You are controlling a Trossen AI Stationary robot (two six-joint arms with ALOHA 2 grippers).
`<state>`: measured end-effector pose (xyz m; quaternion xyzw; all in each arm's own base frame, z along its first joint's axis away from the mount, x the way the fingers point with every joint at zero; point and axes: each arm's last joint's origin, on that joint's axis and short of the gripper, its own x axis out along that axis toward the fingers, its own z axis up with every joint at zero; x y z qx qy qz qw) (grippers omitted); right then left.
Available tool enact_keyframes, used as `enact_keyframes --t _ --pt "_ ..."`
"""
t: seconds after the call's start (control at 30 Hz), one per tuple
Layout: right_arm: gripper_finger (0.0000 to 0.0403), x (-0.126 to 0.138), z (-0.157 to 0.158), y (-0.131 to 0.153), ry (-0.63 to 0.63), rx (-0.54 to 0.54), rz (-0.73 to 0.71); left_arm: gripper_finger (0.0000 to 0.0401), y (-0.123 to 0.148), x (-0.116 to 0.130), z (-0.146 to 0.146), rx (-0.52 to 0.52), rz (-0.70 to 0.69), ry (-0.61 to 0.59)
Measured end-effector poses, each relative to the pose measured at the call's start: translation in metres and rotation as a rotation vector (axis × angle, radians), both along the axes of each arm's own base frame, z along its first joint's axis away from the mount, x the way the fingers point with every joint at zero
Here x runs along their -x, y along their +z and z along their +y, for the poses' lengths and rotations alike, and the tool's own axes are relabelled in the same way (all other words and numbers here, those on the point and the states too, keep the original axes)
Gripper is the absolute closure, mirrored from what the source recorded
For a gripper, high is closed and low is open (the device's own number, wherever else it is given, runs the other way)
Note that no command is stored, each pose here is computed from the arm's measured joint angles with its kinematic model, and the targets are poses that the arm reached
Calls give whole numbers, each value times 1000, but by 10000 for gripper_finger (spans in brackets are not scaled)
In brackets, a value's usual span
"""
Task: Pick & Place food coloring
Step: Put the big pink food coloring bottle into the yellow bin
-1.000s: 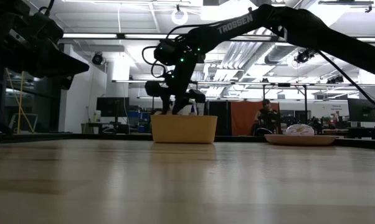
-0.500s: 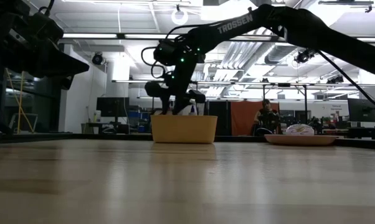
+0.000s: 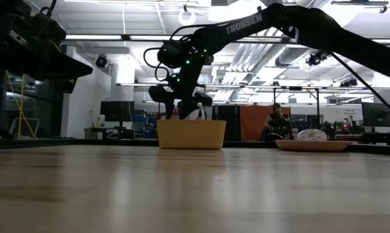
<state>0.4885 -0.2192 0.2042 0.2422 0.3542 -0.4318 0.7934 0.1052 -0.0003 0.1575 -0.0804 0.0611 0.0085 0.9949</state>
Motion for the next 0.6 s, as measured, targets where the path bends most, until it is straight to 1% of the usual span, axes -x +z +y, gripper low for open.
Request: enact_keyframes --t 0.17,0.33,0.6 --pt "209 1 3 9 11 10 -8 400 0 0 0 0 0 0" --pt "197 0 6 9 30 21 2 400 0 0 0 0 -1 0" --pt "160 -3 13 11 44 32 5 400 0 0 0 0 0 1"
